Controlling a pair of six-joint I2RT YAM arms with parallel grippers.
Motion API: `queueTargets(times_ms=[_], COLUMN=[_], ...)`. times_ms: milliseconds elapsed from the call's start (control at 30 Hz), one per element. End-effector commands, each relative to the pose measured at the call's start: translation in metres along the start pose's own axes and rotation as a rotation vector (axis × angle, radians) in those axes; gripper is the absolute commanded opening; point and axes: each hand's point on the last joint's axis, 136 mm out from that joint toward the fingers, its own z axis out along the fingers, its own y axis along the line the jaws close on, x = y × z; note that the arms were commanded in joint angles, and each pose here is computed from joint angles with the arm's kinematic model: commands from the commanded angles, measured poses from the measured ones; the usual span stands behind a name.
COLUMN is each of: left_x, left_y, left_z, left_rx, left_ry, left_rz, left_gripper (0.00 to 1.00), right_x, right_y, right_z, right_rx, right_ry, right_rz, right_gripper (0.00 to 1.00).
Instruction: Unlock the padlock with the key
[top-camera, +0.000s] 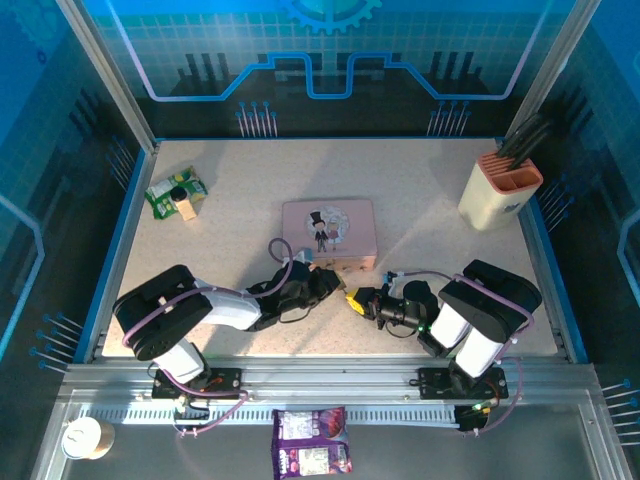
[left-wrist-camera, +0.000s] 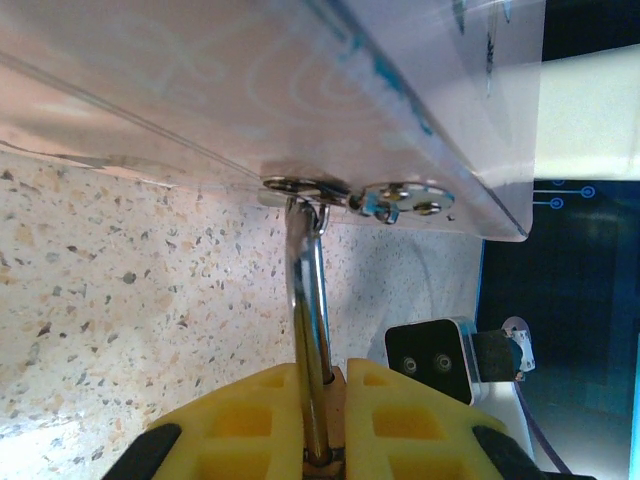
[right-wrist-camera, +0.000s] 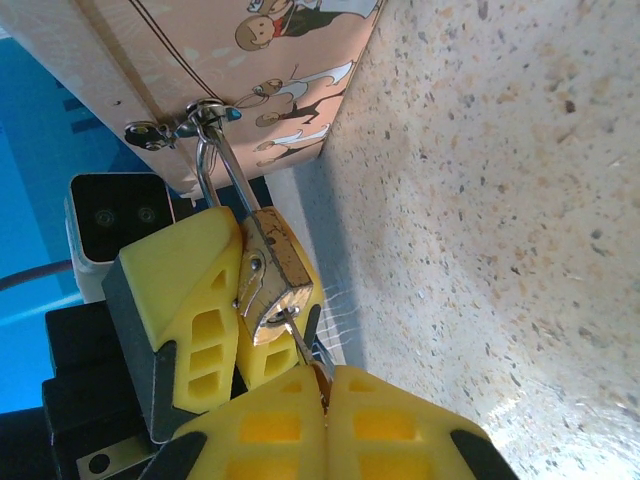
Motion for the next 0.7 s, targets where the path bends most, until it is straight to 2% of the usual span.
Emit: queueTargets(times_ms=[0, 333, 667], left_x=[0.003, 0.008, 0.017], left_y=[-0.057, -0.055, -0.065], left_z=[-0.013, -0.015, -0.011], left_rx=[0.202, 0.207, 0.221], left_ry=[0.006, 0.004, 0.021], left_rz=[0.01, 0.007, 0.02], left_gripper=[0.12, 0.12, 0.12], right_x=[-0.008, -0.012, -0.004], right_y=[0.005, 0.014, 0.032], right_z=[-0.001, -0.006, 0.003], right_rx=[-0.02, -0.052, -0.102], right_ry=[-0.039, -0.084, -0.063], right_rz=[0.014, 0.033, 0.022], right_gripper=[0.0, 0.0, 0.0])
